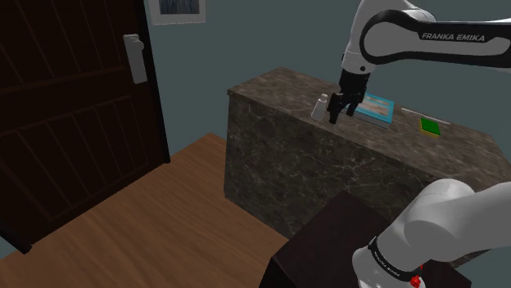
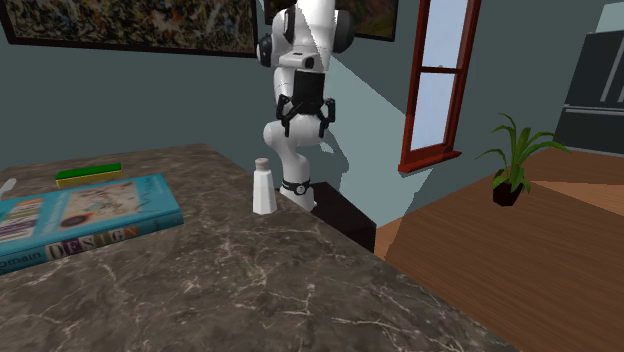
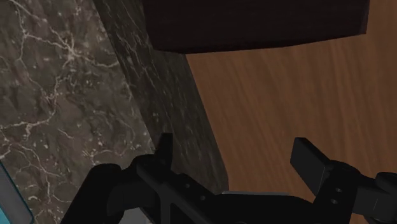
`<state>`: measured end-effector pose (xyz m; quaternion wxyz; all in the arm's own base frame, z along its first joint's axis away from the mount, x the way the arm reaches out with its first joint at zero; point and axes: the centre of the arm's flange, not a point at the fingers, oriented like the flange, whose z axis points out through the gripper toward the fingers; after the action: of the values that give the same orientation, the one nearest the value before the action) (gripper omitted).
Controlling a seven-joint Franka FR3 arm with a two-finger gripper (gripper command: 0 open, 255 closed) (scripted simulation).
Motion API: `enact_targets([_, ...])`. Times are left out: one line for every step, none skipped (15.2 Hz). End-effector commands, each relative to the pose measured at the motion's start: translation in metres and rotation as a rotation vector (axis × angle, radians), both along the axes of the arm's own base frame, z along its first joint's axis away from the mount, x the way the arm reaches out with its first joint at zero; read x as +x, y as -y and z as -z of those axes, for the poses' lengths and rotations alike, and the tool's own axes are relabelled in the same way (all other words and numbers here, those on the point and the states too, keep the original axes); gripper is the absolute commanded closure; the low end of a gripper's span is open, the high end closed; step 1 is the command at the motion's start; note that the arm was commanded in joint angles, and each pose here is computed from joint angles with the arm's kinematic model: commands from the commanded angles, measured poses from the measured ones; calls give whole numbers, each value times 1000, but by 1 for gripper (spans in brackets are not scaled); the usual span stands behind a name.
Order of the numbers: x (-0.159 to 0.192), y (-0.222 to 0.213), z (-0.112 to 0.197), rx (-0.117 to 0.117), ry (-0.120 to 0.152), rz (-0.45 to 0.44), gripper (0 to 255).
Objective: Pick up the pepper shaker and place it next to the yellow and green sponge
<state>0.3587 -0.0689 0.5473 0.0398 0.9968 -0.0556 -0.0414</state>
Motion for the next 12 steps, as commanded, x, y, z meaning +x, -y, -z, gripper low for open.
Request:
enact_targets([17, 22, 1, 13, 24, 0, 0])
enact_targets([24, 33, 1, 20, 36, 0, 0])
enact_targets([32, 43, 2, 27, 47, 0, 0])
enact_targets([40, 53, 2, 34, 58, 0, 0])
enact_targets([48, 63, 2, 41, 70, 0, 0])
enact_targets([55, 74, 2, 48, 81, 0, 0])
enact_targets([63, 84, 2, 55, 92, 0, 0])
enact_targets([71, 94, 2, 62, 104, 0, 0])
enact_targets([78, 105, 2, 69, 115, 0, 0])
enact_targets([86, 115, 2, 77, 127, 0, 0])
enact_targets([94, 125, 2, 84, 138, 0, 0])
enact_targets([101, 136, 1, 91, 149, 0, 0])
